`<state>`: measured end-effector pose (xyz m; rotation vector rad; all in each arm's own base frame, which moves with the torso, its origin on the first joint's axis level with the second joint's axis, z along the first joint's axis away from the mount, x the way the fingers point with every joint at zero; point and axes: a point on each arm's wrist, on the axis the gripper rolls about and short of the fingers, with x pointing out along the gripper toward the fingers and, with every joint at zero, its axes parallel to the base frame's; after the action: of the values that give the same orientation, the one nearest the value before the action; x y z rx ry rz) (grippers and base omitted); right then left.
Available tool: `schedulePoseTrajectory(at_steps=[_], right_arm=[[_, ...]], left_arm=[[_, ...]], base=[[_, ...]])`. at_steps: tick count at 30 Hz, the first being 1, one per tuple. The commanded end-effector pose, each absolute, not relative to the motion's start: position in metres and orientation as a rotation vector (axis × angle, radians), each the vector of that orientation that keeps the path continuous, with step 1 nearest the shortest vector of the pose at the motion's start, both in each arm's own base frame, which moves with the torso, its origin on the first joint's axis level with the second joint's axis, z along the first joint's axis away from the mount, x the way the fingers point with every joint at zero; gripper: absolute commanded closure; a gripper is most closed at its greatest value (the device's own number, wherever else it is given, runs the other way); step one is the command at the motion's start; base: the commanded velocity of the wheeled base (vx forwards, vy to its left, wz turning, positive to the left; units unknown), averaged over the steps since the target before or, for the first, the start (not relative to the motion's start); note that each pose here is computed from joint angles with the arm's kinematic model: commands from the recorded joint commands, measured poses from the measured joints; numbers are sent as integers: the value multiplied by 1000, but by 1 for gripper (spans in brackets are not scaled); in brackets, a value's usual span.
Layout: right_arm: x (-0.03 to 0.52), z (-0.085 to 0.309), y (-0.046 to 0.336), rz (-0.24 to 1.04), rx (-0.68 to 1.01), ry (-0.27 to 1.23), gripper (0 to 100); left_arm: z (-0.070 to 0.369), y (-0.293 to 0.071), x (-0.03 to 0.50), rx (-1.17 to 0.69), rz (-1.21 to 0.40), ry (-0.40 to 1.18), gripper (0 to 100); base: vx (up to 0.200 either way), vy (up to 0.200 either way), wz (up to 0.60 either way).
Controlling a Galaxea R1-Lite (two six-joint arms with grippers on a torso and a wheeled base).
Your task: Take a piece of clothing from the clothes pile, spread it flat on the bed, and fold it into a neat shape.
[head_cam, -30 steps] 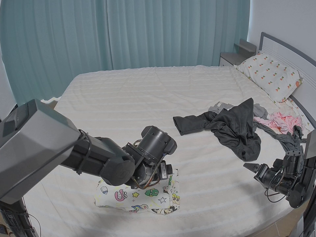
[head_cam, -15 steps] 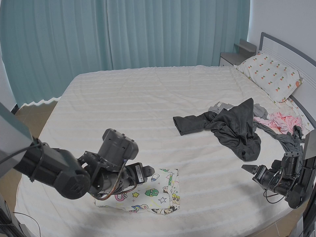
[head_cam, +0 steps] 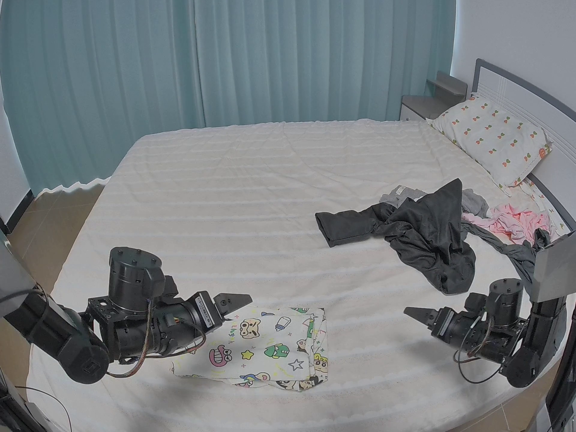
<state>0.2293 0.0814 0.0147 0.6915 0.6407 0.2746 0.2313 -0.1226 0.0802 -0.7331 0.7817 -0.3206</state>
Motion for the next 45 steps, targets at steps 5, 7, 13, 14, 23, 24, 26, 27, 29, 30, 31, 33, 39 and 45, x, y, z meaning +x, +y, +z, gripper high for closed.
schedulePoseTrajectory(at_steps=[5, 7, 13, 14, 23, 24, 26, 27, 29, 30, 31, 33, 39, 45], right_arm=[[233, 3, 97, 269, 703, 667, 0], [234, 5, 96, 258, 704, 651, 0], [231, 7, 103, 282, 695, 650, 0], [231, 7, 103, 281, 694, 651, 0], [229, 5, 105, 285, 691, 667, 0], [229, 5, 105, 286, 690, 667, 0], [229, 5, 105, 287, 690, 666, 0], [229, 5, 105, 286, 690, 667, 0], [229, 4, 106, 291, 689, 669, 0], [228, 4, 107, 291, 688, 671, 0], [228, 4, 107, 291, 688, 671, 0], [228, 4, 107, 292, 688, 669, 0], [229, 0, 107, 285, 683, 681, 0], [230, 1, 108, 290, 683, 674, 0]], left_arm=[[47, -115, 228, -730, -282, 859, 0], [44, -116, 229, -727, -277, 858, 0], [41, -116, 228, -729, -272, 868, 0], [41, -116, 228, -728, -273, 867, 0], [37, -116, 228, -724, -269, 881, 0], [37, -116, 228, -724, -269, 881, 0], [37, -116, 228, -724, -268, 882, 0], [37, -116, 228, -723, -267, 884, 0], [37, -116, 228, -723, -267, 884, 0], [37, -116, 228, -724, -268, 882, 0], [36, -116, 228, -723, -266, 885, 0], [34, -116, 229, -722, -263, 890, 0], [33, -116, 231, -723, -250, 886, 0], [35, -111, 233, -774, -228, 882, 0]], base=[[0, 120, 0], [0, 0, 0], [0, 0, 0], [0, 0, 0], [-67, 0, 0], [0, 0, 0], [0, 0, 0], [0, 0, 0], [0, 0, 0], [0, 0, 0], [0, 0, 0], [0, 0, 0], [0, 0, 0], [0, 0, 0]])
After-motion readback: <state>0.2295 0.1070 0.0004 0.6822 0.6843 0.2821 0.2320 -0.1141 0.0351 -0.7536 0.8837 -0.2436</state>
